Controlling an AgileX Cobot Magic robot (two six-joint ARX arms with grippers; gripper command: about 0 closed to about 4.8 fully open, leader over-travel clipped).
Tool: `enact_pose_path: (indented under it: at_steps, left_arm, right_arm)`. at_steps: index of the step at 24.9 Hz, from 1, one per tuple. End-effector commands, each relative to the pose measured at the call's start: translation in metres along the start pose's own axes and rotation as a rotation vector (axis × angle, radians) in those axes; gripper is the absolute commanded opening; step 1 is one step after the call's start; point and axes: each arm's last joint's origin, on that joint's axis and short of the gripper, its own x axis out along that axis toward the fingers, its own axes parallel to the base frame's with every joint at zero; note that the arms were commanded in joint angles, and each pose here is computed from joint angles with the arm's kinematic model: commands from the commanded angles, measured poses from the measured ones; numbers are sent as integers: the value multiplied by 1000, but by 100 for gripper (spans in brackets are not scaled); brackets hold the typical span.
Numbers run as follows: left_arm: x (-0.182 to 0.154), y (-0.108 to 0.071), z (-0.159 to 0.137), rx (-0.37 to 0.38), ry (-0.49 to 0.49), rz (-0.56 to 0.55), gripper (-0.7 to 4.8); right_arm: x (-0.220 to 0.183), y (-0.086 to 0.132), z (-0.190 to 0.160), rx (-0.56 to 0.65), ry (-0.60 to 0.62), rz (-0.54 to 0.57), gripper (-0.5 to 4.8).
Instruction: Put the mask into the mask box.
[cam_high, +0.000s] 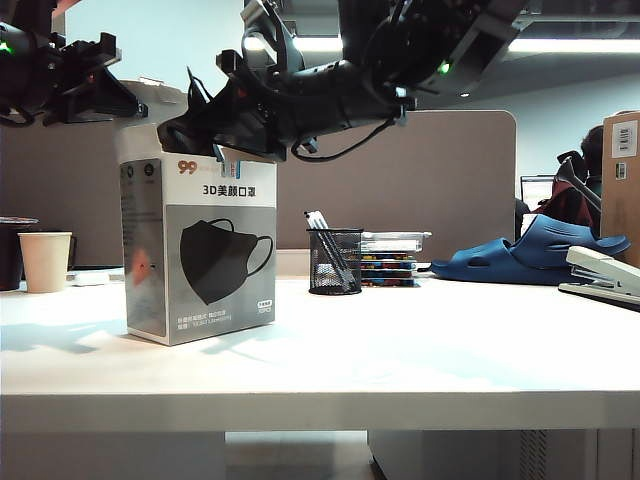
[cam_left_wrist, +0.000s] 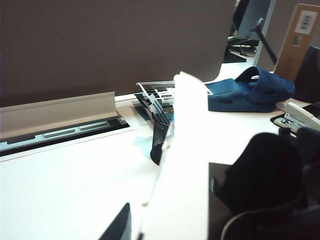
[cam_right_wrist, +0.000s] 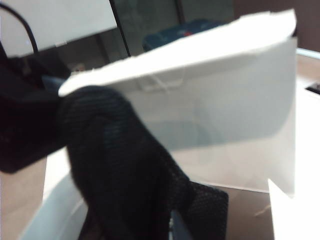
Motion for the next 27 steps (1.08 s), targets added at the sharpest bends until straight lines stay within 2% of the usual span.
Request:
enact_pose_path:
  at_steps: [1,8,13,15,17,27]
  left_arm:
    - [0,1,5,7,-31,6,48]
    - [0,1,5,7,-31,6,48]
    - [0,1,5,8,-33,25,48]
    - [0,1,5,10,-37,24,48]
    - [0,1,5,9,-37,23,48]
    - [0,1,5,9,-37,24,48]
  right_arm:
    - [-3,3,4,-8,21,3,150]
    - [-10,9,12,7,61,-2,169]
    - [-19,17,17,-2,137,-10,176]
    - [-22,18,16,25,174,-14,229]
    - [-23,19,16,39,192,-15,244]
    - [-34,29,22,64,254,-17,244]
